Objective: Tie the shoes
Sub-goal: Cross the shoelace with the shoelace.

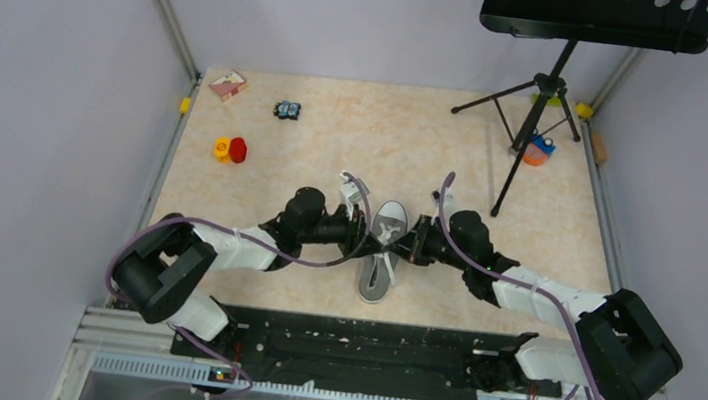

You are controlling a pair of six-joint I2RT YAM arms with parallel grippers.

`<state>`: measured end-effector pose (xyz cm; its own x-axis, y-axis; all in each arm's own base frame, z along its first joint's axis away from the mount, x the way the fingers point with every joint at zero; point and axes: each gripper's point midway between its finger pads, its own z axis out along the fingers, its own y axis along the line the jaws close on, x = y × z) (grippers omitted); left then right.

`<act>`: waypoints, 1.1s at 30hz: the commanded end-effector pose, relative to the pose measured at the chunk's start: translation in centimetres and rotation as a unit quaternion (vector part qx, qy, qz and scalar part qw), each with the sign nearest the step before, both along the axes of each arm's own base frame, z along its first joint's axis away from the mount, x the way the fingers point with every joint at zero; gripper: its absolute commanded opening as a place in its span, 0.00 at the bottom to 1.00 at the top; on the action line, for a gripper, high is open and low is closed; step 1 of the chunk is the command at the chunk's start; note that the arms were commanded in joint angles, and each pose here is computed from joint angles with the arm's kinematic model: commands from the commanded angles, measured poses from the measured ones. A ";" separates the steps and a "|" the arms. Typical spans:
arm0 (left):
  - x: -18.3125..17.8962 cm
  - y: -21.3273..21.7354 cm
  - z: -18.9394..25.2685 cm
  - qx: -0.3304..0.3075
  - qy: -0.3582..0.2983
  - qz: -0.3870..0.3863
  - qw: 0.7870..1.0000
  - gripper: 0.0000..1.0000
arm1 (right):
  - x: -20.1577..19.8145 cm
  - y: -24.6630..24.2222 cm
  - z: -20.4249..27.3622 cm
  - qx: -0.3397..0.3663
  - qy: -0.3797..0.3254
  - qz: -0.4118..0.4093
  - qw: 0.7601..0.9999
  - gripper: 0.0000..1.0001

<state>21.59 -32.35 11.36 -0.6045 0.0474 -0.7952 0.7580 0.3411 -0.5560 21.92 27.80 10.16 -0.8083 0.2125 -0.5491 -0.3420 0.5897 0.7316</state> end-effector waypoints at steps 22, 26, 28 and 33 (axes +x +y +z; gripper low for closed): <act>0.6 0.1 0.3 0.016 -0.024 -0.004 1.000 0.00 | 1.2 -0.4 1.4 0.003 -0.021 -0.039 0.999 0.28; 0.4 0.2 0.6 0.015 -0.030 -0.010 0.999 0.00 | 1.4 -0.1 1.4 0.004 -0.020 -0.035 0.999 0.29; 0.3 0.2 0.7 0.013 -0.029 -0.013 0.999 0.00 | 1.4 0.2 1.3 0.005 -0.018 -0.029 0.999 0.29; 0.2 0.1 0.6 0.011 -0.027 -0.017 0.999 0.00 | 1.3 0.9 1.5 0.012 -0.018 -0.008 1.000 0.28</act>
